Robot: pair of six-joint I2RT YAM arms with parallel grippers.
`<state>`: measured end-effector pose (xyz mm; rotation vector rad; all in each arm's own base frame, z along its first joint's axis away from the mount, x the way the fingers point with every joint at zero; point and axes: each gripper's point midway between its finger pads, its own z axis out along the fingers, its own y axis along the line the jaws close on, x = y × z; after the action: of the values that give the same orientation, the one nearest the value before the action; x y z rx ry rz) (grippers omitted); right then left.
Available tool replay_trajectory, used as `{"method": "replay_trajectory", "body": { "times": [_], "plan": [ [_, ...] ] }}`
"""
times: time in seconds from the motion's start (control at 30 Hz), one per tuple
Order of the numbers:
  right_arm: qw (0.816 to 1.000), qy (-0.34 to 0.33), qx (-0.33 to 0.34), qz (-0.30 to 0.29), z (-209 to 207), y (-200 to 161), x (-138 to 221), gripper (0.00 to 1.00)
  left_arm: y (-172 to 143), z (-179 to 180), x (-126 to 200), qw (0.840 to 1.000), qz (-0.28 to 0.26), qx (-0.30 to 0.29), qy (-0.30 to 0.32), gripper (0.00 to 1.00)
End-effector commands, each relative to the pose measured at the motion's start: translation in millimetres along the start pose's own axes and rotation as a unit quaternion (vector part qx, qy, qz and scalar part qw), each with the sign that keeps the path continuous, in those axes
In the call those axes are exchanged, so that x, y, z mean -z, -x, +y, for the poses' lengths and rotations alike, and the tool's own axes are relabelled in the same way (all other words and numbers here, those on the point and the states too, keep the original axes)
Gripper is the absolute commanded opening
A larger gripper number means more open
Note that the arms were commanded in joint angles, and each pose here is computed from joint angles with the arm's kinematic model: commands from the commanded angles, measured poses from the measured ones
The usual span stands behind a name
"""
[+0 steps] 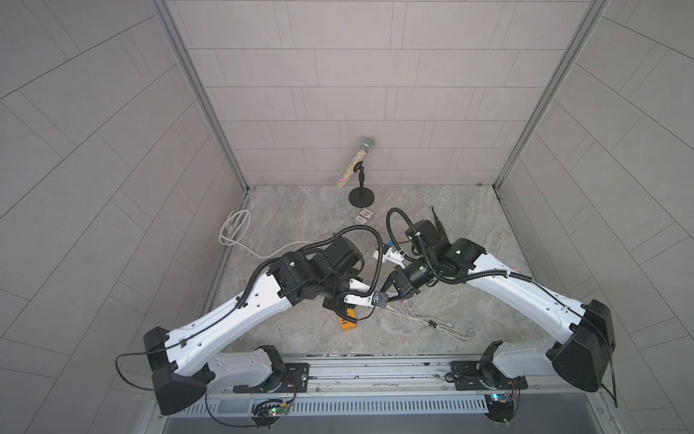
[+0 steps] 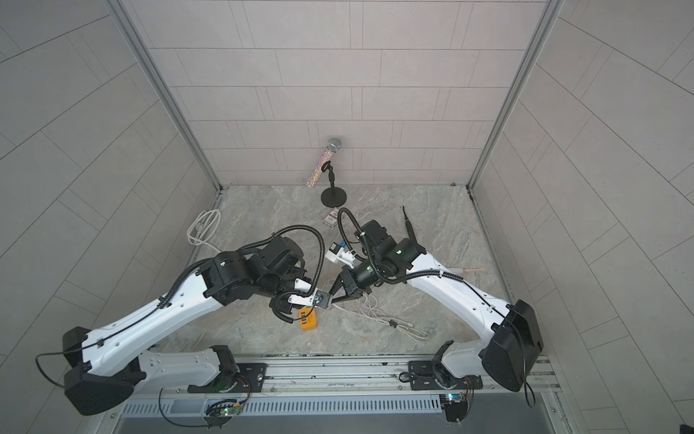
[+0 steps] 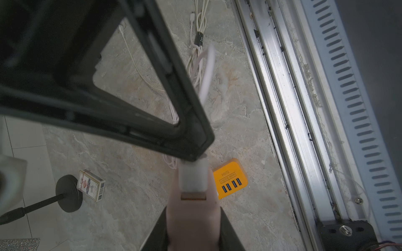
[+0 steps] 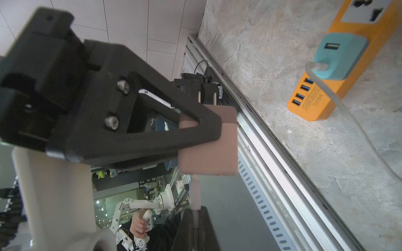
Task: Charge the electric toothbrush
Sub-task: Insert the charging cable into the plug.
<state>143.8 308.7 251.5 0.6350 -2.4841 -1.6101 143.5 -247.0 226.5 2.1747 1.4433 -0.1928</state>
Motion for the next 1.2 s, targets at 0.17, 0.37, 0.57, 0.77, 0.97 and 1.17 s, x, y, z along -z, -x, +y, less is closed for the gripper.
{"method": "replay_trajectory", "body": {
  "times": [0.17, 0.37, 0.57, 0.77, 0.97, 1.17],
  "plan": [
    [0.999, -0.025, 0.011, -0.031, -12.3, 26.6, -9.6, 0.0, 58.8, 14.0, 26.4, 0.993, -0.114, -0.024, 0.018, 0.0],
    [0.998, 0.003, 0.018, -0.057, -0.5, 44.3, -8.3, 0.0, 79.5, 12.3, 33.8, 0.988, -0.154, -0.019, 0.002, 0.0],
    [0.998, -0.017, 0.014, -0.063, -14.0, 46.6, -14.4, 0.0, 100.1, 11.3, 45.8, 0.979, -0.201, -0.015, 0.0, 0.0],
    [0.998, -0.015, 0.016, -0.063, -13.8, 47.6, -13.1, 0.0, 109.4, 10.4, 48.7, 0.974, -0.224, -0.022, -0.004, 0.0],
    [0.998, -0.026, 0.013, -0.063, -19.3, 43.1, -1.7, 0.0, 91.6, 10.2, 42.0, 0.983, -0.184, -0.021, 0.012, 0.0],
    [0.996, -0.061, 0.013, -0.06, -26.9, 34.4, 13.9, 0.2, 70.4, 11.5, 37.7, 0.989, -0.14, -0.016, 0.04, 0.0]
  ]
}}
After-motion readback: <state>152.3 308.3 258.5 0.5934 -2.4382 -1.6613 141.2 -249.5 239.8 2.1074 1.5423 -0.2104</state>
